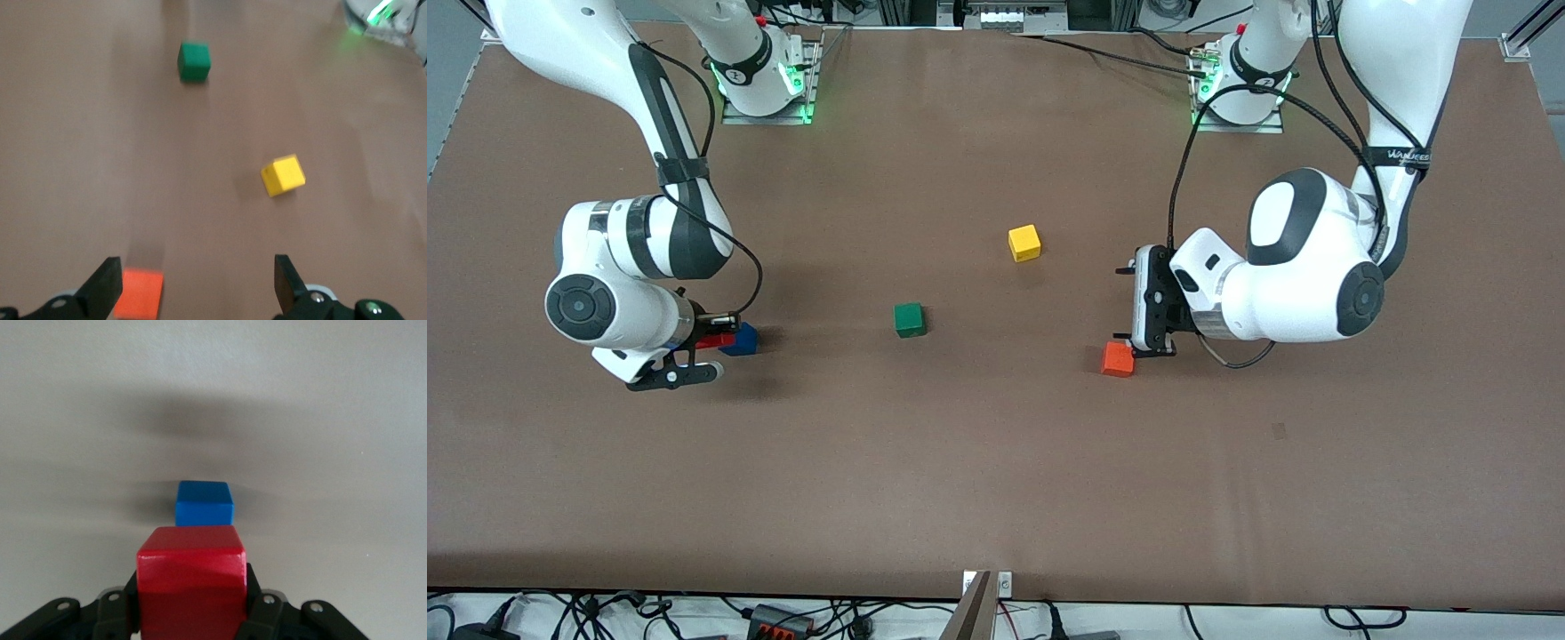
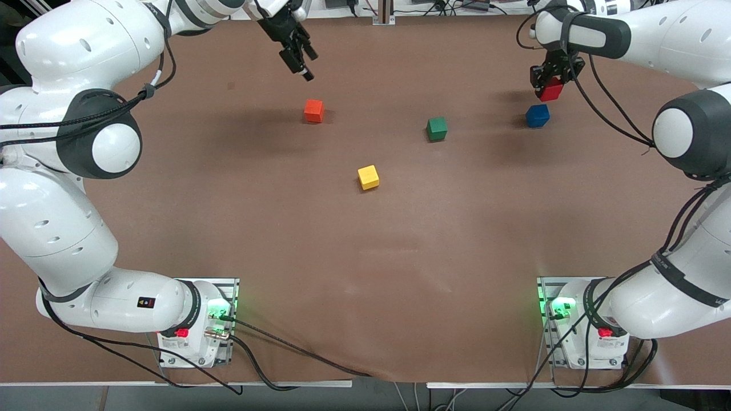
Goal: Pass red block to right arm, stack on blue
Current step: 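Lower the red cube onto the blue cube with the right gripper, then open the right gripper and lift it away from the stack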
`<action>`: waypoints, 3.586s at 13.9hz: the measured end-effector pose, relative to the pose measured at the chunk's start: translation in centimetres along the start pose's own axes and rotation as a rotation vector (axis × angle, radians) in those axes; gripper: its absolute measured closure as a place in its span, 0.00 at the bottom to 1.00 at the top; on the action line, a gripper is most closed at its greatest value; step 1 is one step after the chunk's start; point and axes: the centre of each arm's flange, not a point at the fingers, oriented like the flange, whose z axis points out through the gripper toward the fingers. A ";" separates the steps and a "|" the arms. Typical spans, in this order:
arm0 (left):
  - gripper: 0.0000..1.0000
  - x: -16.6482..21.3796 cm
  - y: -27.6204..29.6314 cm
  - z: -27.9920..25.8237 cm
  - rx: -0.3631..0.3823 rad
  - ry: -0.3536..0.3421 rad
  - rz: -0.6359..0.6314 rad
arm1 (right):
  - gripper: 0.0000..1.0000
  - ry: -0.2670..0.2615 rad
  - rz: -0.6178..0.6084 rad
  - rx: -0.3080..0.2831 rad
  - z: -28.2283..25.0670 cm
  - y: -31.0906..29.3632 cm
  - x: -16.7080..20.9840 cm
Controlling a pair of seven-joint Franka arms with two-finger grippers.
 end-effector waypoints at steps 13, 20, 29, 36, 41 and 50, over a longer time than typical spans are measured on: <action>0.00 -9.0 -1.1 -2.1 0.177 -0.414 -0.895 | 0.44 0.087 0.133 -0.005 3.6 -0.4 -0.8; 0.00 -9.5 1.2 -9.5 0.302 -0.351 -1.284 | 0.44 0.084 0.141 -0.001 4.2 -0.4 -2.0; 0.00 -14.2 7.7 -21.6 0.568 -0.136 -1.381 | 0.44 0.100 0.146 0.003 6.1 -0.5 -3.0; 0.00 -12.6 12.5 -24.1 0.610 -0.084 -1.341 | 0.10 0.124 0.162 0.007 4.4 -0.2 -2.8; 0.00 -14.0 12.4 -23.7 0.584 -0.117 -1.328 | 0.00 0.060 0.180 0.008 -3.5 0.5 -2.2; 0.00 -13.5 12.5 -23.3 0.574 -0.129 -1.316 | 0.00 0.151 0.199 0.045 -20.0 3.4 -2.1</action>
